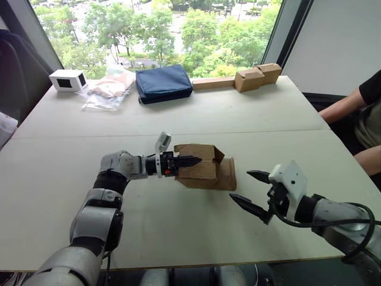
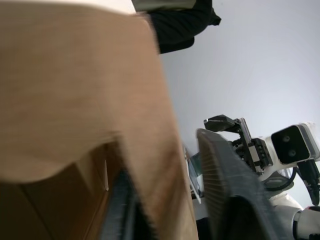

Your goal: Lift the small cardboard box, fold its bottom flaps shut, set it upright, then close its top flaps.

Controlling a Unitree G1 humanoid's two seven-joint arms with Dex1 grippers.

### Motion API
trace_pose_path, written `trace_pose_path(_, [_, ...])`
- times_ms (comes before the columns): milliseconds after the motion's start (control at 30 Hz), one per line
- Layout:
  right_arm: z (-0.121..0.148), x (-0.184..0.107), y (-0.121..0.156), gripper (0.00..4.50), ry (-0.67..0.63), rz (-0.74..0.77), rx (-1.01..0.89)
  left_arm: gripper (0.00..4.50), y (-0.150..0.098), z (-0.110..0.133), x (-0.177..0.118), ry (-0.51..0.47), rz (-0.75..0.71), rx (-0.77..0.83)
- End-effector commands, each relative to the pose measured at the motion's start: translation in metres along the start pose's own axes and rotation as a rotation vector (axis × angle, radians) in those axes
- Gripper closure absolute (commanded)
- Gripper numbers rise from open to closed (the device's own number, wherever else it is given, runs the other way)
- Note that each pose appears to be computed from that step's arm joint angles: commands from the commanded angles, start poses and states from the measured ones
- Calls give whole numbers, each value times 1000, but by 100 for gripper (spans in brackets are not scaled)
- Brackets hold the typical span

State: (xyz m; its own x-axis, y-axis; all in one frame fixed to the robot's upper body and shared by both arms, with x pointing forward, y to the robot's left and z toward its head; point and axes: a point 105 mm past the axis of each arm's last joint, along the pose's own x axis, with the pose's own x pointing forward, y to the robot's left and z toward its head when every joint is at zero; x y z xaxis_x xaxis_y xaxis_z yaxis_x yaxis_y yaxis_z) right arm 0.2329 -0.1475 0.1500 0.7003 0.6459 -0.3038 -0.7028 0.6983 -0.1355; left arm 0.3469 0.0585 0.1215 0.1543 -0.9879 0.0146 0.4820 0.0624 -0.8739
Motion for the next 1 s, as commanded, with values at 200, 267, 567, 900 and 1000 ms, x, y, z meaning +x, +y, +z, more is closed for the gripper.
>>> trace_pose_path(200, [18,0,-2,0,-110,-12,17,448,-23,22,-10,-42,-46,121])
trace_pose_path(267, [32,-1,-9,0,-194,-42,66,448,-32,31,-15,-59,-43,227])
trace_pose_path(567, [115,-7,-62,227,-667,-200,260,450,-141,81,-29,-277,-153,640])
trace_pose_path(900, [185,10,-64,448,-845,-21,311,450,-179,60,-43,-221,-79,892])
trace_pose_path(1000, [188,18,-54,448,-797,56,254,450,-181,56,-45,-208,-74,913])
